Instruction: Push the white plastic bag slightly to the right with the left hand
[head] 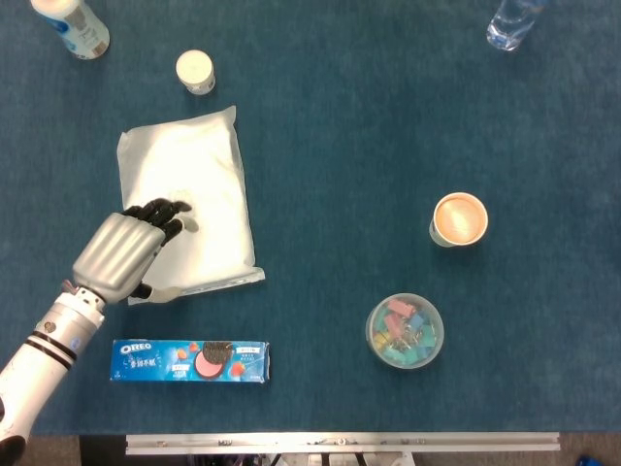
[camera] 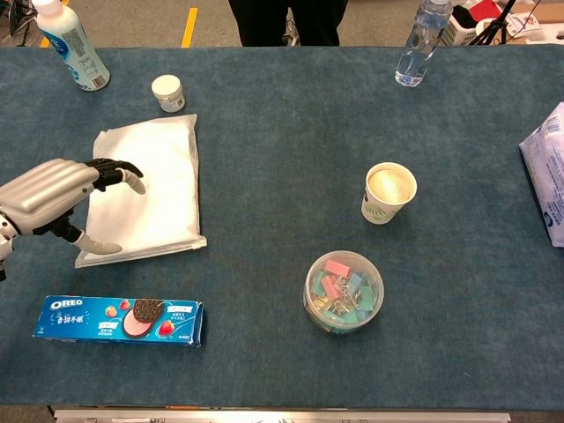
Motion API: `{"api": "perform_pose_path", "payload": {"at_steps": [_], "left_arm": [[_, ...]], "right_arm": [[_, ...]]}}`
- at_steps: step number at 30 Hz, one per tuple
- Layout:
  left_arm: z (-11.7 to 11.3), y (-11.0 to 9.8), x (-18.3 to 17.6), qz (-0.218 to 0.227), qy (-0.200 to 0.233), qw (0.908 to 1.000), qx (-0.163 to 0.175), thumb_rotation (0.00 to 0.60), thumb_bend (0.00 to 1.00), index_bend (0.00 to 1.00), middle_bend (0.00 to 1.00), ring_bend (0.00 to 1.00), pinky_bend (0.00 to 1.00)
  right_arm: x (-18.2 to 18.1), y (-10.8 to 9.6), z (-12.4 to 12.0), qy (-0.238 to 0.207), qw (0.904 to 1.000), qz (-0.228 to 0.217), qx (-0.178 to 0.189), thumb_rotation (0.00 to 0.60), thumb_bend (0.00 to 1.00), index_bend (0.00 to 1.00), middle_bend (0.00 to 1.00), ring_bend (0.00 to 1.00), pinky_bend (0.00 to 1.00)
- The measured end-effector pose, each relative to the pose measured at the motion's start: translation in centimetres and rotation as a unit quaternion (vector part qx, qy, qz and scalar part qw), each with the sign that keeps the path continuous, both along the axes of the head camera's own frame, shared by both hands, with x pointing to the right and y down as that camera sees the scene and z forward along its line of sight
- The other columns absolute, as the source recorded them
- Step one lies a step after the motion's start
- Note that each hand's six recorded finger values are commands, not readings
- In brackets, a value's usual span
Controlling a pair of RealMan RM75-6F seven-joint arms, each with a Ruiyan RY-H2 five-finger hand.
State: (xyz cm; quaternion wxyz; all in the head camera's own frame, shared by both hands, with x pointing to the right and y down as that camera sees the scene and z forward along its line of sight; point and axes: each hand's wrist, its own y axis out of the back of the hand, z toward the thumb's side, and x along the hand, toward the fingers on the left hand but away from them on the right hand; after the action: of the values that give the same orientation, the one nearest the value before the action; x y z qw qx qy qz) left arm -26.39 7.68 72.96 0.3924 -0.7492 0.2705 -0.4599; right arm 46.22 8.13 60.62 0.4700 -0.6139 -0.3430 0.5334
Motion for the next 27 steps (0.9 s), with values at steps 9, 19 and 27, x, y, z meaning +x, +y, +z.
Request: {"api": "perform_pose_path", "payload": {"at_steps": [9, 19, 27], "left_arm": [[1.0, -0.2, -0.4, -0.004, -0.014, 0.9999, -0.008, 0.266, 0.05, 0.17, 0.08, 0.09, 0.23], [2.5, 1.3, -0.6, 0.011, -0.033, 0.9985, -0.043, 0.264, 0.05, 0.17, 0.1, 0.09, 0.23], [4.6, 3.0, -0.9, 0.027, -0.057, 0.9948, -0.081, 0.266, 0.05, 0.17, 0.1, 0.09, 0.24]], "right_arm": [[0.0, 0.0, 0.1, 0.002, 1.0, 0.001, -0.002, 0.6, 0.21, 0.38, 0.44, 0.28, 0.37], [0.1, 0.0, 0.1, 0.002, 1.0, 0.001, -0.003, 0.6, 0.21, 0.38, 0.44, 0.28, 0.37], [0.1, 0.0, 0.2, 0.002, 1.0, 0.001, -0.005, 0.6, 0.21, 0.38, 0.44, 0.28, 0.37]]}}
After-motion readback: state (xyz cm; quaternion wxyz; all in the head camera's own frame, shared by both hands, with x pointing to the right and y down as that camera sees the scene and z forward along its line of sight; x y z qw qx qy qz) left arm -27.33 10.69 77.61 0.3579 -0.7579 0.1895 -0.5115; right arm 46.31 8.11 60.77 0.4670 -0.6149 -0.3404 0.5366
